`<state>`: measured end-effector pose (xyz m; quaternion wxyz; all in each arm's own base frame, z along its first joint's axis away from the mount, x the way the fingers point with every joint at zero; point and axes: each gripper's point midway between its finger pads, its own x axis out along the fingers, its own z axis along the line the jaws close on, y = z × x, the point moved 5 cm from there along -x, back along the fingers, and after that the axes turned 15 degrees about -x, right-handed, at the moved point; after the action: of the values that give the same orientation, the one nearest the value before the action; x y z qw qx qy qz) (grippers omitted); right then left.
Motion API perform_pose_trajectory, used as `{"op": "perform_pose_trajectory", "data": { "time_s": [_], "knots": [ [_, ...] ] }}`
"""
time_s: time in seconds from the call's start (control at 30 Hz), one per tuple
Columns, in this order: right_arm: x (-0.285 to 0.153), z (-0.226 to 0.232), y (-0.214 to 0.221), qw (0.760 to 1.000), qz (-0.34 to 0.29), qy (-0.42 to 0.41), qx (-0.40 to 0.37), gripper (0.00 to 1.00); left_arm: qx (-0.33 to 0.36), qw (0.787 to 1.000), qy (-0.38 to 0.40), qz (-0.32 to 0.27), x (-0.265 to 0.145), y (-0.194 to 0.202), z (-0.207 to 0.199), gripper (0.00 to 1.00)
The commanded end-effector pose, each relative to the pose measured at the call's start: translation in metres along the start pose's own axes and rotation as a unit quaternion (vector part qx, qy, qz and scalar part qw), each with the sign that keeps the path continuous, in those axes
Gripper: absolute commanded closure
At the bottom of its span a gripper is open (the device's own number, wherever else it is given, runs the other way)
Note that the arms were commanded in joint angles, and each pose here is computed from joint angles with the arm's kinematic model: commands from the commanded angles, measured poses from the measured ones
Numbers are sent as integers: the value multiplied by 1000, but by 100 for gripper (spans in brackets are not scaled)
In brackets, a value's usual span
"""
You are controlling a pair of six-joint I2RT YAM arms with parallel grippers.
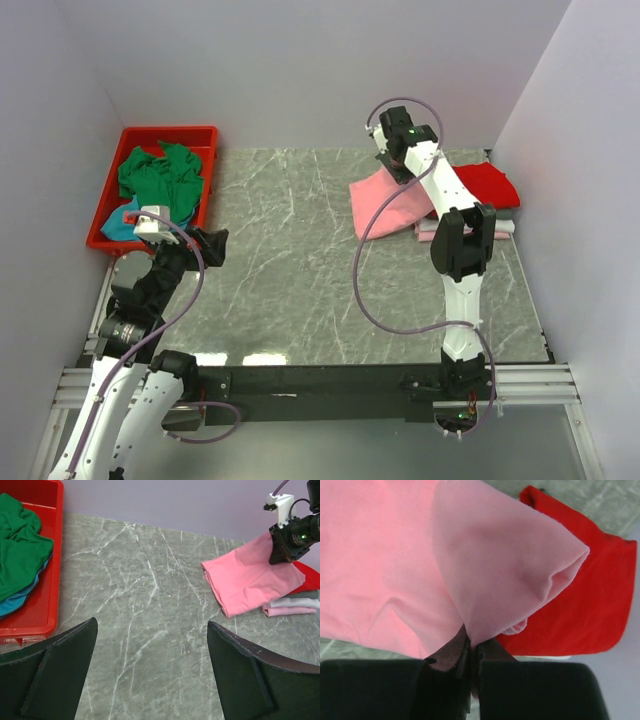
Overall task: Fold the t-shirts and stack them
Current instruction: Neatly place the folded tshirt to the corner
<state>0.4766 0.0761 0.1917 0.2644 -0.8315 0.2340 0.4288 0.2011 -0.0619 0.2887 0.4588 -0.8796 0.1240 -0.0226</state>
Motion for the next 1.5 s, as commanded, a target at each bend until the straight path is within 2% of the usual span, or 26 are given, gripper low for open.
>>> {"op": "perform_pose_trajectory", "data": {
  "time_s": [0.0, 0.6, 1.47],
  "knots": [
    [-51, -42, 0, 997, -35, 72, 14, 100, 11, 1000, 23, -17, 0, -8, -7, 4],
    [-109, -89, 11, 985, -58, 164, 15, 100, 11, 1000, 6, -10, 5, -5, -2, 4],
    [-172, -117, 33, 973, -92, 209, 27, 100, 12, 1000, 0, -2, 9, -1, 1, 4]
  ]
}}
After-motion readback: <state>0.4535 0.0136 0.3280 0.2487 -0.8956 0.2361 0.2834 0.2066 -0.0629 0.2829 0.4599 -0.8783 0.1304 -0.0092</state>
